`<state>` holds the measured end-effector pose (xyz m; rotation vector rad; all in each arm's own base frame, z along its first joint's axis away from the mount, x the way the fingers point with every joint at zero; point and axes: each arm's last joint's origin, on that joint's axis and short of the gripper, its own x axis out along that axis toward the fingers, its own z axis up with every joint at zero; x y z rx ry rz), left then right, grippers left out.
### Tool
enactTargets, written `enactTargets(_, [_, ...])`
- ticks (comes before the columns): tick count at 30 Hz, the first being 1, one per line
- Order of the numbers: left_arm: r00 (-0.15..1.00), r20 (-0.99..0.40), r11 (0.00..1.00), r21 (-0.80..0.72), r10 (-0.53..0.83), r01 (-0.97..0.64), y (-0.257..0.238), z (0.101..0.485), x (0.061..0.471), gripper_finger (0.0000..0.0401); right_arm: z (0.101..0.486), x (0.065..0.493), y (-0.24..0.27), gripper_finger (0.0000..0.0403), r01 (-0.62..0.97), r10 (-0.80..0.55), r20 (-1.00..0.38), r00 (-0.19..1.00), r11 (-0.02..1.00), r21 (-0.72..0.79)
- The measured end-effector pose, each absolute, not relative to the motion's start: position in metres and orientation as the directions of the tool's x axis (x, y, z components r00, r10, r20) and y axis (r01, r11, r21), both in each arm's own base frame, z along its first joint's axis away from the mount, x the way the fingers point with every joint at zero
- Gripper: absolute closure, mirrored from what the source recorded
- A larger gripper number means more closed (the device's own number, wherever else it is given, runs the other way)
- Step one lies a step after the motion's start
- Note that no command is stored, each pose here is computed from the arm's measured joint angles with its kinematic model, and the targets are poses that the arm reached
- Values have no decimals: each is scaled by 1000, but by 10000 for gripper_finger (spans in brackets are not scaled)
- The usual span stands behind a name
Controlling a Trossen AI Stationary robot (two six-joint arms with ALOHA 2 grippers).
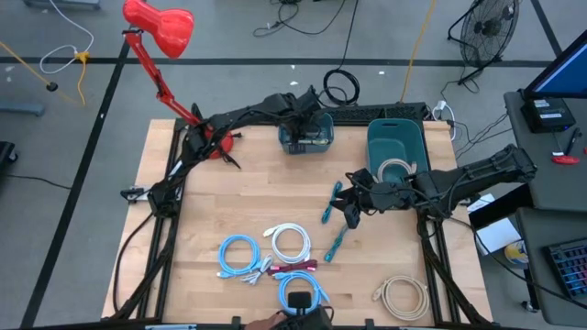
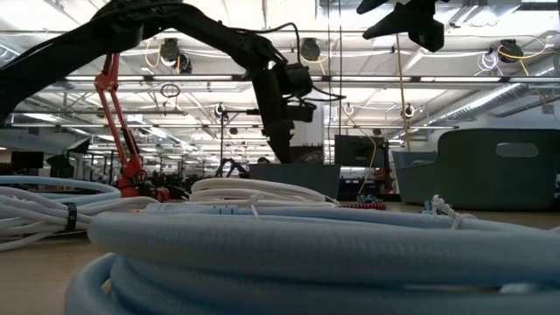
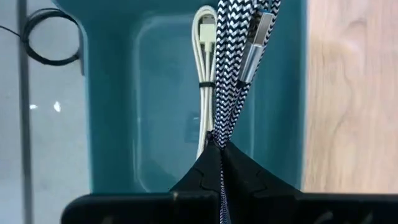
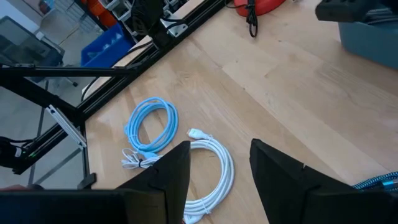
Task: Pick & Place USB Port
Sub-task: Put the black charger cable into the left blue bin
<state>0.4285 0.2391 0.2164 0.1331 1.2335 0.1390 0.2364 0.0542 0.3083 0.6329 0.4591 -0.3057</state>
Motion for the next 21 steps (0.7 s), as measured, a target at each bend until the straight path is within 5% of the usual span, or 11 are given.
enactTargets(13, [332, -929, 986, 167, 163, -16, 240, 199, 437, 400, 309, 237, 54, 248, 403, -133, -491, 861, 768, 498])
enactTargets(21, [337, -922, 982, 186, 189, -42, 242, 192, 441, 366, 310, 237, 54, 248, 400, -132, -486, 864, 767, 502])
